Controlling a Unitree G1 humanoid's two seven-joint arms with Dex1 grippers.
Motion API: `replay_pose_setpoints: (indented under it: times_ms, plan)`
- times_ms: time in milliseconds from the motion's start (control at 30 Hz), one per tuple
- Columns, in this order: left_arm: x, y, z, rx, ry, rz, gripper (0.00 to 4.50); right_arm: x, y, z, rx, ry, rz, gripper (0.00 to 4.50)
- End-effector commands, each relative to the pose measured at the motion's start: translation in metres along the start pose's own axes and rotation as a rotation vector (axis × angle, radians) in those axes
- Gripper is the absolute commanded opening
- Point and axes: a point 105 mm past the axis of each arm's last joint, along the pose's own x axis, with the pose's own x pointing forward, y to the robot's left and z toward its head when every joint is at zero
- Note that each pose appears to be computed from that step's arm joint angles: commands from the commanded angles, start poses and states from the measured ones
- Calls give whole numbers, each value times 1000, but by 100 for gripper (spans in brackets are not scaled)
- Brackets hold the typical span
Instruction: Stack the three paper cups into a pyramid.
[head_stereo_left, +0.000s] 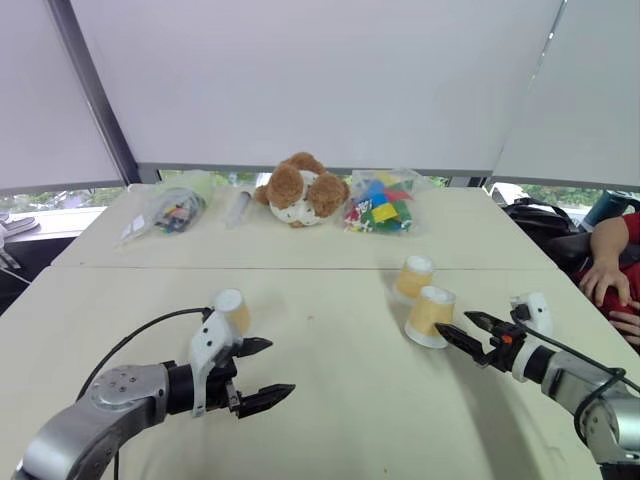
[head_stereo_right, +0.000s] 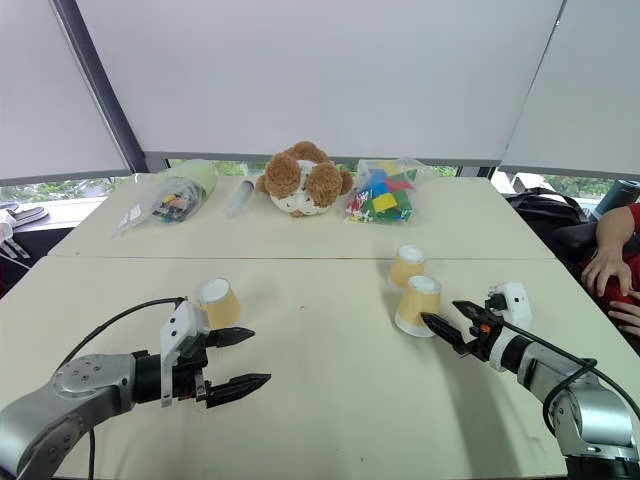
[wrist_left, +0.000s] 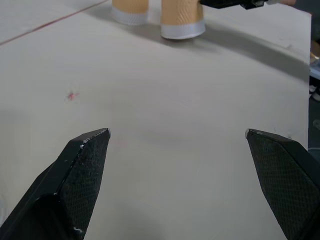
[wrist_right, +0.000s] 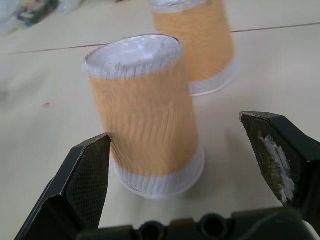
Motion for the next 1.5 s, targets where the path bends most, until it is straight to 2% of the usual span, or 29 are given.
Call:
replay_pose_setpoints:
  times_ms: [33, 267, 400, 833, 900, 1000, 1033, 1200, 1333, 1500]
  plan:
    - [-3, -2, 7, 23, -27, 15, 448, -3, 7, 10, -26, -8, 44, 450]
    - [-3, -1, 3, 5, -25, 22, 448, -12, 14, 13, -42, 4, 69, 450]
    - [1, 0, 3, 5, -26, 9, 448, -3, 21, 21, -65, -16, 95, 450]
    - [3, -1, 2, 8, -25, 25, 448, 24, 16, 31, -90, -35, 135, 450]
    - [3, -1, 1, 7, -24, 31, 450, 27, 16, 32, -91, -39, 136, 394]
    - [2, 0, 0, 8, -19, 38, 450, 28, 16, 31, -91, -38, 142, 258]
    - [2, 0, 0, 8, -19, 40, 450, 29, 17, 30, -92, -34, 147, 227]
    - [0, 2, 1, 6, -24, 51, 450, 31, 29, 43, -133, -53, 188, 226]
    - [-4, 5, 6, 5, -35, 57, 450, 43, 75, 72, -172, -99, 349, 226]
    - [-4, 7, 5, 15, -30, 68, 450, 62, 120, 64, -189, -38, 511, 226]
